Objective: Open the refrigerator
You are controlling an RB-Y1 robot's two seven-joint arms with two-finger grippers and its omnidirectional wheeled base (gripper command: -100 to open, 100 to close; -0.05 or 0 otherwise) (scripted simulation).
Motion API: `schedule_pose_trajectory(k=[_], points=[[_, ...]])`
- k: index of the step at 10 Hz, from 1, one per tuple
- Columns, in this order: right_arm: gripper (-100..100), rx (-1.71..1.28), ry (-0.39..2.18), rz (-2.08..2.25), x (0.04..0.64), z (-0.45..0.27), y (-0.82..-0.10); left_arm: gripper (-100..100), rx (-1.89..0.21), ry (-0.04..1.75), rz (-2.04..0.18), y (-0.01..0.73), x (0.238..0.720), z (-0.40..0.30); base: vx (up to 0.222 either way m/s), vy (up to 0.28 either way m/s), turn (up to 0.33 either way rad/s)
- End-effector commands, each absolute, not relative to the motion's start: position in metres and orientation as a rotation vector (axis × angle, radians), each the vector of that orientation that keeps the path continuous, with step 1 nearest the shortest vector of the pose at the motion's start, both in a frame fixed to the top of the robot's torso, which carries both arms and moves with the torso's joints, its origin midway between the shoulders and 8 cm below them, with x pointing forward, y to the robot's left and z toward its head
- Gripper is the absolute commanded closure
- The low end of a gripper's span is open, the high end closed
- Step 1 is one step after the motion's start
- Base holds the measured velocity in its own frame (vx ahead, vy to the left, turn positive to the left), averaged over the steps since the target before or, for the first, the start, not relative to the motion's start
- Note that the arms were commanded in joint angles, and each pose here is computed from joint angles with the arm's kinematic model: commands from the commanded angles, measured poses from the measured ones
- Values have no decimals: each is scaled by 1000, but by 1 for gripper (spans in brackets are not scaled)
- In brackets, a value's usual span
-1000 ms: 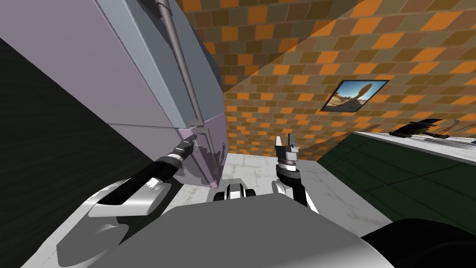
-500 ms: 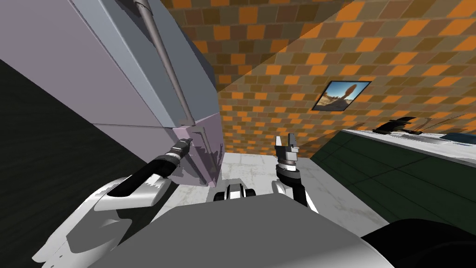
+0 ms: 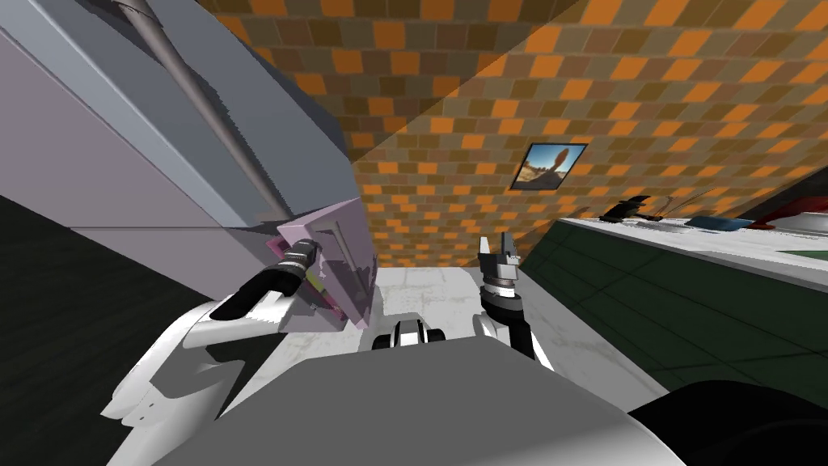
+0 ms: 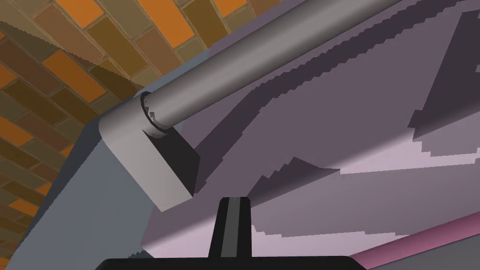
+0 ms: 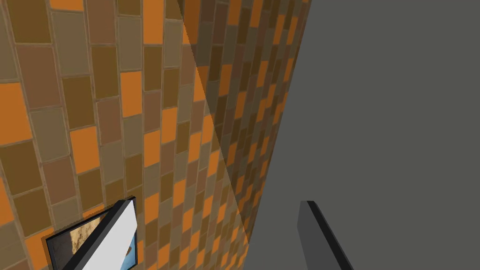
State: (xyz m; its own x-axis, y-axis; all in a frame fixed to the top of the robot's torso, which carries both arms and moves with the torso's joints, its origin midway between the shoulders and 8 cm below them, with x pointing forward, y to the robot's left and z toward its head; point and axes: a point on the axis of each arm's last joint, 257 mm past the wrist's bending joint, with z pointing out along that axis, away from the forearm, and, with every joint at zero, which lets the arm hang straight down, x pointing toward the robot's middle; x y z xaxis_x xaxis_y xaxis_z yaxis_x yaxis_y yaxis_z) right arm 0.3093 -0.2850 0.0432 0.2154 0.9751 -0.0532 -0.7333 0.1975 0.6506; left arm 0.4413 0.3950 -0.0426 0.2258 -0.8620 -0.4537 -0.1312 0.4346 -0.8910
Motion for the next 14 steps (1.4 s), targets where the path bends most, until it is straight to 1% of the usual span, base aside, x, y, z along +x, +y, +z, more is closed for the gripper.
schedule_pose_trajectory(k=[1, 3, 4, 5, 6, 7, 8, 9, 14], points=[[0, 560, 520, 1274, 309, 43, -285, 100, -1050, 1205, -604, 423, 447, -30, -15, -223, -105], [0, 560, 521, 1273, 309, 43, -285, 100, -1125, 1132, -516, 469, 447, -32, -6, -291, -195], [0, 560, 520, 1274, 309, 43, -285, 100, -1123, 1127, -519, 469, 448, -30, -18, -253, -79], [0, 560, 520, 1273, 309, 43, -285, 100, -1162, 1089, -480, 491, 447, -31, 6, -273, -140], [0, 560, 520, 1273, 309, 43, -285, 100, -1162, 1089, -480, 491, 447, -31, 13, -209, -69], [0, 560, 521, 1273, 309, 43, -285, 100, -1203, 1051, -442, 513, 445, -33, -16, -205, -163], [0, 560, 521, 1273, 309, 43, -285, 100, -1191, 1078, -460, 503, 446, -35, -11, -103, -37], [0, 560, 521, 1273, 309, 43, -285, -100, -1181, 1061, -453, 504, 442, -22, 54, -41, -26], [0, 560, 521, 1273, 309, 43, -285, -100, -1145, 1028, -446, 501, 431, 8, 81, -22, -8]])
